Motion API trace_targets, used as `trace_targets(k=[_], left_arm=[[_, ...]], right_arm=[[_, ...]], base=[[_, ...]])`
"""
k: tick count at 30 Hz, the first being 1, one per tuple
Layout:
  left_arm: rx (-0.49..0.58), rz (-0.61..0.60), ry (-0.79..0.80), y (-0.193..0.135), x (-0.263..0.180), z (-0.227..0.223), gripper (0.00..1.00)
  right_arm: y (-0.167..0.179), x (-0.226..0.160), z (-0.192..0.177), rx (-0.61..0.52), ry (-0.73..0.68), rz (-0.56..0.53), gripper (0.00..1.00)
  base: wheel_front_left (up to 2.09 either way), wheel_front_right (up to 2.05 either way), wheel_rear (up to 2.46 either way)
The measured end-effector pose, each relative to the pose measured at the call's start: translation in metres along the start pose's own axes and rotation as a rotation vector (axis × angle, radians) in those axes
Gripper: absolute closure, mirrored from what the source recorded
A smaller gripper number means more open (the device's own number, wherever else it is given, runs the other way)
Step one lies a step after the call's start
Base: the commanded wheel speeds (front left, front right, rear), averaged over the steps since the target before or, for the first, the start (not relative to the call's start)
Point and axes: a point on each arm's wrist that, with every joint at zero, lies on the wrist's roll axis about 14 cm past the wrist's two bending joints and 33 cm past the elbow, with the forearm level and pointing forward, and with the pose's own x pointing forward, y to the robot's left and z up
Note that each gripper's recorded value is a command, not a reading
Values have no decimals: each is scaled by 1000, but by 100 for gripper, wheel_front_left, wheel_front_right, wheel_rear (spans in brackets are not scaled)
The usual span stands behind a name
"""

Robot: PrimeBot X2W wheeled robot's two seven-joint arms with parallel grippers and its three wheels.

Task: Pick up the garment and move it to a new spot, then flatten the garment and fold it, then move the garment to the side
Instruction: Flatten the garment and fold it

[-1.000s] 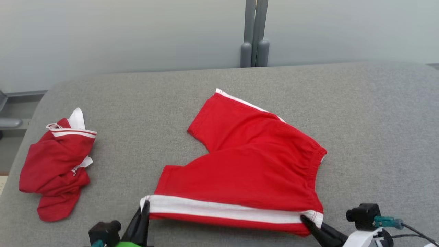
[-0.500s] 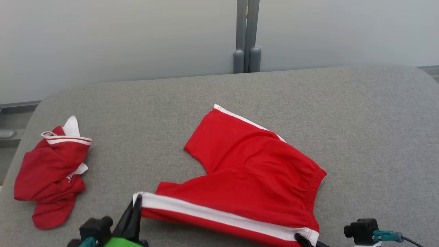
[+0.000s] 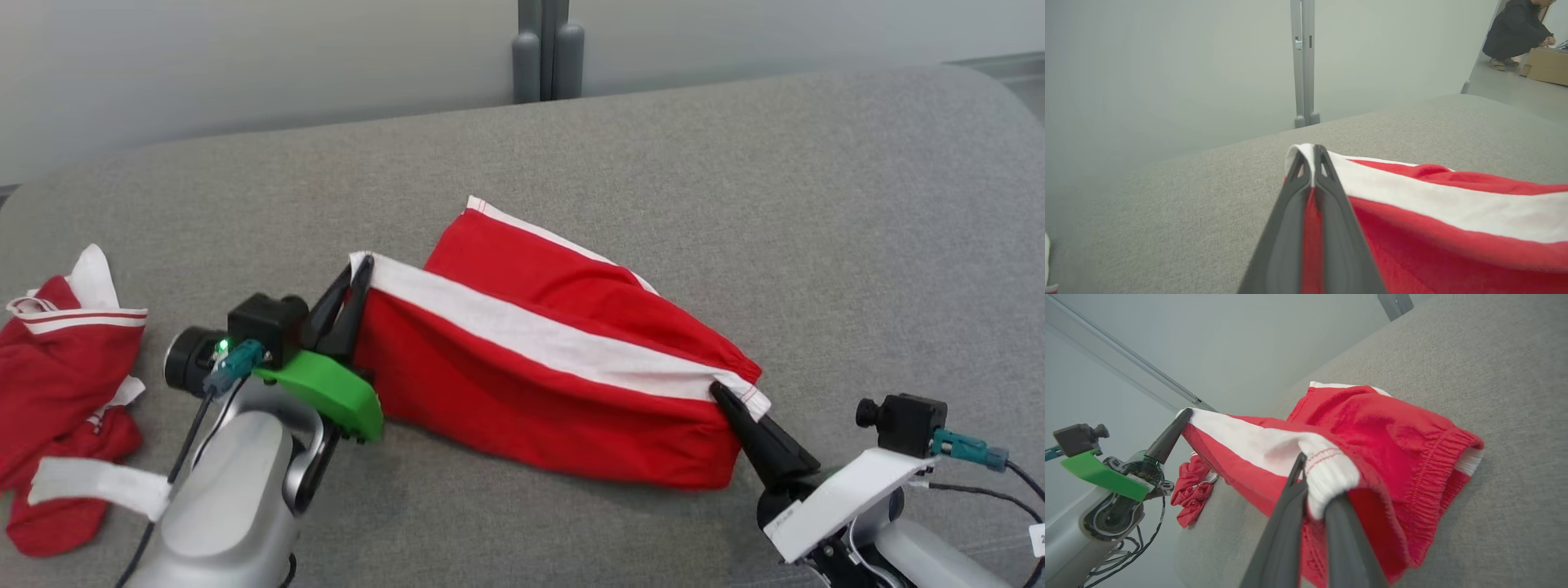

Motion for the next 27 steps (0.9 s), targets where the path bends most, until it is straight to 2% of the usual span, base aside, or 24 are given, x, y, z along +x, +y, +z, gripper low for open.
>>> trace_targets(k=[5, 9, 13, 19, 27], left_arm=[[21, -41, 17, 1, 42, -2, 100], [23, -67, 77, -2, 64, -25, 100], [34, -107, 94, -9, 89, -33, 100], [63, -158, 129, -19, 111, -50, 100], [57, -189, 165, -27, 135, -72, 100]], right_arm=[[-18, 18, 14, 5, -64, -51, 100], [-46, 22, 21, -4, -99, -134, 100], [-57, 25, 17, 3, -103, -172, 100], [-74, 23, 24, 2, -147, -236, 100], [-85, 25, 13, -3, -132, -281, 100]], base=[[0, 0, 0], [0, 0, 0], [0, 0, 0], [0, 0, 0], [0, 0, 0]])
